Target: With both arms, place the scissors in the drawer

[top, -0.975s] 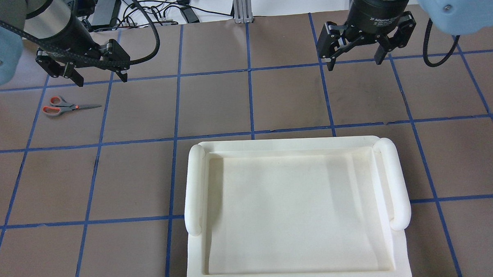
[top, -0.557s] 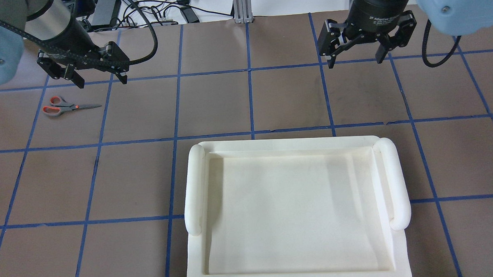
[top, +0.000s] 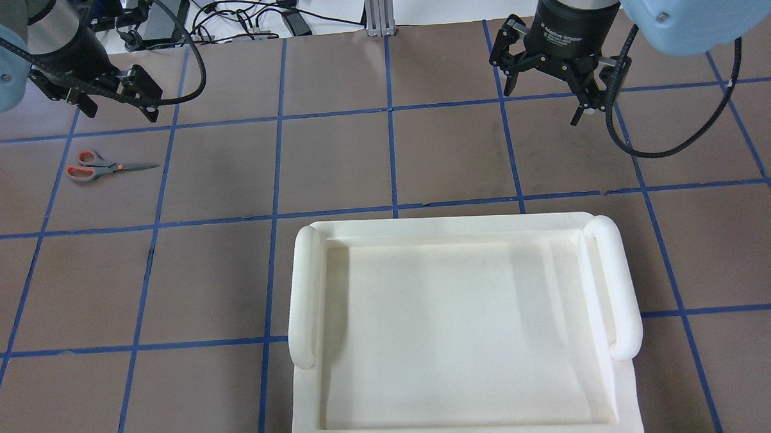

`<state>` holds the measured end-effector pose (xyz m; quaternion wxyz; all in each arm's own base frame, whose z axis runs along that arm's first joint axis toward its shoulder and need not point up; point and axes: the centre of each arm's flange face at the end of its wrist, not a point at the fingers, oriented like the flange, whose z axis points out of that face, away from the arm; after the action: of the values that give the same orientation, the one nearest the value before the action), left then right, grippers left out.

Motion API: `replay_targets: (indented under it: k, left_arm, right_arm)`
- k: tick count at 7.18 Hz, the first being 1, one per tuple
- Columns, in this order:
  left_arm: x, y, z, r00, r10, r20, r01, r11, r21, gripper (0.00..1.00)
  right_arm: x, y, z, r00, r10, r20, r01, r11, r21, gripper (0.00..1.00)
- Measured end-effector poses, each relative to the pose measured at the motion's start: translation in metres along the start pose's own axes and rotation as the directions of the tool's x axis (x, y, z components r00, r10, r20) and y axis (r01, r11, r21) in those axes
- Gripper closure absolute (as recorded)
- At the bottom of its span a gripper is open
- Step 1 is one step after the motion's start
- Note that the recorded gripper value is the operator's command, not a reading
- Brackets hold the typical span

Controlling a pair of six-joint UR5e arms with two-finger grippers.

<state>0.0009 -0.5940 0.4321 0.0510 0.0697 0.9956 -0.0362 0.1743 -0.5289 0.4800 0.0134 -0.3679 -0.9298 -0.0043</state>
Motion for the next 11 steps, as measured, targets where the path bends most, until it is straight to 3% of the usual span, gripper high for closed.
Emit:
replay_targets:
  k: [1, 3, 5, 6, 7, 9, 10, 11]
  left_arm:
    - [-0.01, -0.008, 0.02, 0.999, 0.043, -0.005, -0.043, 0.999, -0.017, 0.0]
    - [-0.02, -0.021, 0.041, 0.983, 0.186, -0.004, -0.186, 0.983, -0.001, 0.0]
    - [-0.031, -0.019, 0.053, 0.943, 0.331, -0.045, -0.332, 0.943, -0.018, 0.0]
    - [-0.036, -0.021, 0.059, 0.899, 0.436, -0.051, -0.437, 0.899, -0.012, 0.0]
    - [-0.051, -0.023, 0.073, 0.806, 0.59, -0.054, -0.591, 0.807, -0.003, 0.0]
    - [-0.108, -0.022, 0.112, 0.621, 0.781, -0.063, -0.782, 0.623, 0.011, 0.0]
    - [-0.129, -0.026, 0.136, 0.501, 0.863, -0.065, -0.864, 0.503, 0.017, 0.0]
    - [-0.151, -0.029, 0.166, 0.346, 0.936, -0.066, -0.937, 0.348, 0.029, 0.0]
  right_arm:
    - [-0.009, 0.002, 0.012, 0.986, 0.166, -0.021, -0.166, 0.986, -0.01, 0.0]
    - [-0.04, 0.023, 0.044, 0.916, 0.393, -0.08, -0.395, 0.919, -0.009, 0.0]
    - [-0.062, 0.039, 0.073, 0.842, 0.523, -0.129, -0.527, 0.85, 0.005, 0.0]
    - [-0.071, 0.044, 0.087, 0.806, 0.571, -0.156, -0.576, 0.817, 0.015, 0.0]
    - [-0.081, 0.053, 0.105, 0.775, 0.604, -0.184, -0.611, 0.791, 0.027, 0.0]
    - [-0.095, 0.064, 0.129, 0.751, 0.622, -0.224, -0.632, 0.774, 0.029, 0.0]
    - [-0.099, 0.068, 0.136, 0.747, 0.62, -0.239, -0.635, 0.772, 0.018, 0.0]
    - [-0.102, 0.07, 0.143, 0.742, 0.619, -0.259, -0.64, 0.768, 0.0, 0.0]
